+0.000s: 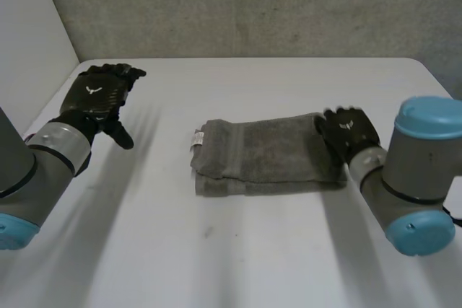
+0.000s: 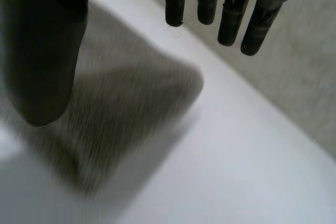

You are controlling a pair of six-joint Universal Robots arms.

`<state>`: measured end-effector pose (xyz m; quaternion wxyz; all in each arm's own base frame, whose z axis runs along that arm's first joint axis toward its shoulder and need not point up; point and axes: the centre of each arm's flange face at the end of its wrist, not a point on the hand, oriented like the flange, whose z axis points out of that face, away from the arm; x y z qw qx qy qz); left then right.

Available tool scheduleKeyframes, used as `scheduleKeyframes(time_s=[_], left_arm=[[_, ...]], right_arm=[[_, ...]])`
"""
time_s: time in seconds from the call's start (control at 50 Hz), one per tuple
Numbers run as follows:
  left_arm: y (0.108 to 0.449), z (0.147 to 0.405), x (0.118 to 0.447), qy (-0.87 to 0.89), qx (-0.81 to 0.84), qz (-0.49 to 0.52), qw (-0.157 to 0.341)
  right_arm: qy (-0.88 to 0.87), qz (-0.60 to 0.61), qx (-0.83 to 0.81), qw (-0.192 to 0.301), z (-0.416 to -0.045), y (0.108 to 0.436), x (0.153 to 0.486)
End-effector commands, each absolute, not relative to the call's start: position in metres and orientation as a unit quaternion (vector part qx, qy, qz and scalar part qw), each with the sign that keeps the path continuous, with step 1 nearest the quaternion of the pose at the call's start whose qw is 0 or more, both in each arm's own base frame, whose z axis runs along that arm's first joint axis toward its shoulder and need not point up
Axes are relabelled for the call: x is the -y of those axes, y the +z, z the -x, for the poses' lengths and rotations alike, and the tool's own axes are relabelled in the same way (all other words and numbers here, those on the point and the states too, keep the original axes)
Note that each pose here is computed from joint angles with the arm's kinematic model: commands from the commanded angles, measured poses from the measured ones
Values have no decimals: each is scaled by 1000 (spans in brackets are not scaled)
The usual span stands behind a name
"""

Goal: Fold the towel.

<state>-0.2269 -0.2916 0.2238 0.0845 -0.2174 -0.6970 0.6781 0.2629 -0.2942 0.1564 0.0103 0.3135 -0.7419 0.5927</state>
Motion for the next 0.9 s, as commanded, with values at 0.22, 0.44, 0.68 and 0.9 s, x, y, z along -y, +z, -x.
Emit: scheduleKeyframes(time_s=[0.22, 0.44, 0.68, 0.9], left_arm=[[218, 254, 275, 669, 691, 250, 112], [226, 253, 272, 677, 685, 247, 113], [255, 253, 278, 710, 654, 237, 112], [249, 261, 279, 704, 656, 243, 120]], right_arm=[[562, -320, 763, 6, -249, 111, 309], [644, -332, 689, 18, -267, 165, 333], [647, -623, 438, -33, -429, 155, 213], [635, -547, 544, -27, -415, 172, 225]])
